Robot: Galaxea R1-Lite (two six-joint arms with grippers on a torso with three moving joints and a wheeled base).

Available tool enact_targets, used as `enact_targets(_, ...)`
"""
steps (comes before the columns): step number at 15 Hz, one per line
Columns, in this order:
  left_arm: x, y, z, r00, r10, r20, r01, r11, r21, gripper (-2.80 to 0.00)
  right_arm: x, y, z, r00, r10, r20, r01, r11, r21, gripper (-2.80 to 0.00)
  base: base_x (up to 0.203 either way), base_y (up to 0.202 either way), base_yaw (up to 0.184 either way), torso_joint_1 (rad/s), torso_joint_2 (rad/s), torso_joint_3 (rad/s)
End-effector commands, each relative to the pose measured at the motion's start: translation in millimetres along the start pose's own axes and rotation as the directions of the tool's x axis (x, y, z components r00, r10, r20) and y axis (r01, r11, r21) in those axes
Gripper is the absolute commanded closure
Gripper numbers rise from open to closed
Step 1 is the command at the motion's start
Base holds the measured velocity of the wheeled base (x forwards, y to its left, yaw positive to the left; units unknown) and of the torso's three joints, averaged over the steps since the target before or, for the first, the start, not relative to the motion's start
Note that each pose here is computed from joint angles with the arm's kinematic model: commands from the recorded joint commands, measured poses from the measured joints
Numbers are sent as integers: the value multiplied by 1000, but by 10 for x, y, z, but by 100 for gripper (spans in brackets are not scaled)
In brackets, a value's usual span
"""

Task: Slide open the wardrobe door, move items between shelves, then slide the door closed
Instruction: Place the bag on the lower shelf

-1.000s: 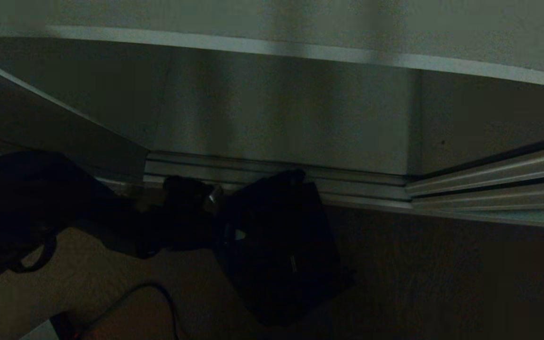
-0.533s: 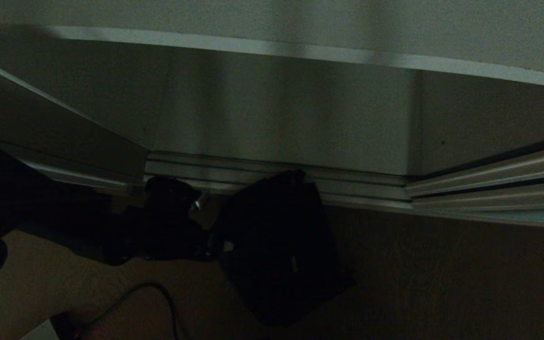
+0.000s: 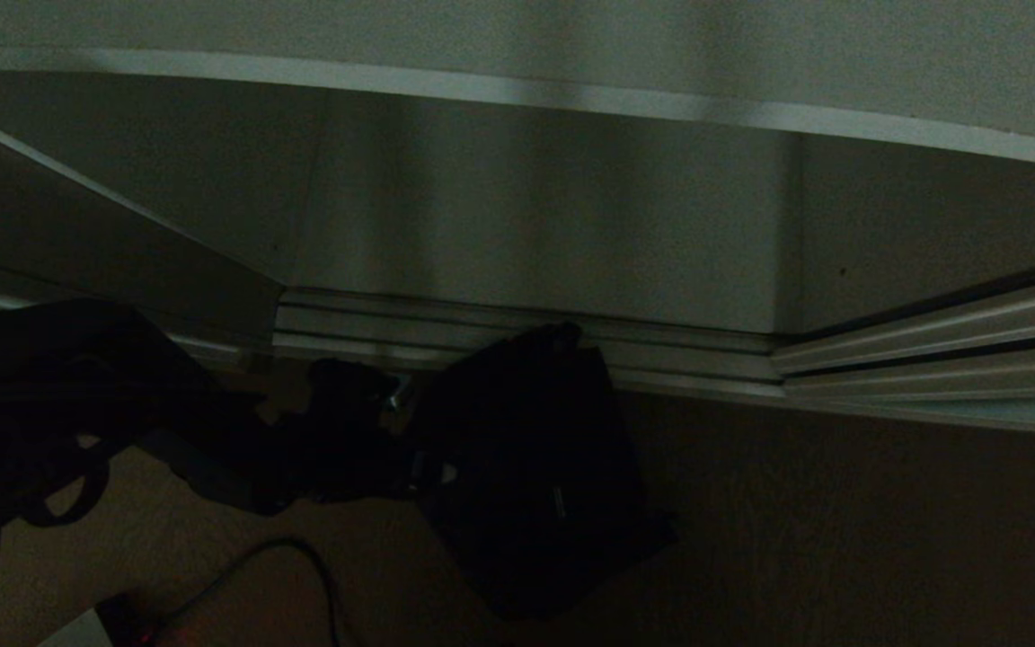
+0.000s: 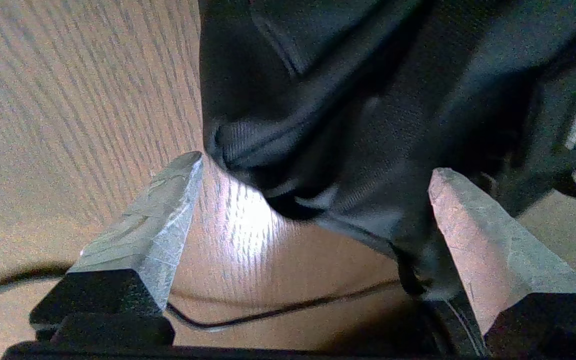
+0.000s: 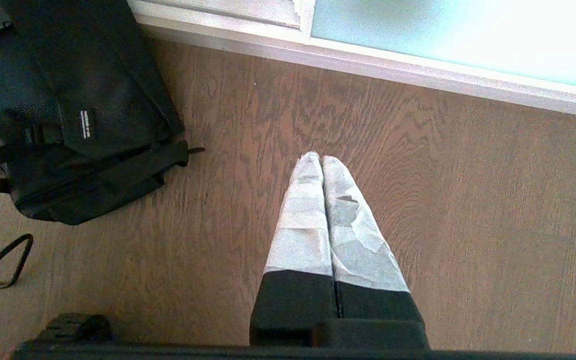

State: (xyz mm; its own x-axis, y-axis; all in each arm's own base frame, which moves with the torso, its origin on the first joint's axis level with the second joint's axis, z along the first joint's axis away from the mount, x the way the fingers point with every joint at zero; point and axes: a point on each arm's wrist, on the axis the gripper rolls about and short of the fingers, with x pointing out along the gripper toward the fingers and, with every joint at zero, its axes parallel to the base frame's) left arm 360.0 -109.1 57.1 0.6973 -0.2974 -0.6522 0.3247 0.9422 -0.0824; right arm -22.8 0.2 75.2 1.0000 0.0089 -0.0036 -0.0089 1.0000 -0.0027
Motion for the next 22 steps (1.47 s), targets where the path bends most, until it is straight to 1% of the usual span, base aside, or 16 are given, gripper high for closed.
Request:
enact_targets(1,99,14,-50,1000,3,-18,-3,1000,2,-280,0,0,0,1000,0,1,0,1000,0,0,0,0,0,0,0,0)
enact_targets(2,106,19,-32,1000,5,-7,-5,1000,20,-280,0,0,0,1000,0,1,0,1000,0,0,0,0,0,0,0,0)
enact_targets(4,138,45,-2,999,13,39,-15,999,46,-280,0,0,0,1000,0,1,0,1000,0,0,0,0,0,0,0,0)
enact_targets(7,289,54,-87,998,7,61,-10,999,45,-280,0,0,0,1000,0,1,0,1000,0,0,0,0,0,0,0,0)
enact_targets(8,342,53,-102,997,4,83,-7,999,42,-280,0,0,0,1000,0,1,0,1000,0,0,0,0,0,0,0,0)
enact_targets(10,401,32,-55,986,-6,165,2,1000,27,-280,1,0,-4,1000,0,-1,0,1000,0,0,0,0,0,0,0,0)
enact_targets(11,423,17,-36,981,-11,194,7,1000,21,-280,0,0,0,1000,0,1,0,1000,0,0,0,0,0,0,0,0)
enact_targets(12,440,3,2,969,-17,246,12,1000,23,-280,0,0,0,1000,0,1,0,1000,0,0,0,0,0,0,0,0)
enact_targets(13,447,-22,18,963,-24,268,17,999,27,-280,0,0,0,1000,0,1,0,1000,0,0,0,0,0,0,0,0)
enact_targets(15,455,-75,34,955,-37,293,28,999,35,-280,0,0,0,1000,0,1,0,1000,0,0,0,0,0,0,0,0)
enact_targets(19,577,-181,-59,953,-56,297,43,998,52,-280,0,0,0,1000,0,1,0,1000,0,0,0,0,0,0,0,0)
enact_targets(21,603,-197,-49,951,-53,304,38,998,53,-280,1,0,-4,1000,0,-1,0,1000,0,0,0,0,0,0,0,0)
enact_targets(22,614,-207,-20,947,-54,318,39,998,54,-139,0,0,0,1000,0,1,0,1000,0,0,0,0,0,0,0,0)
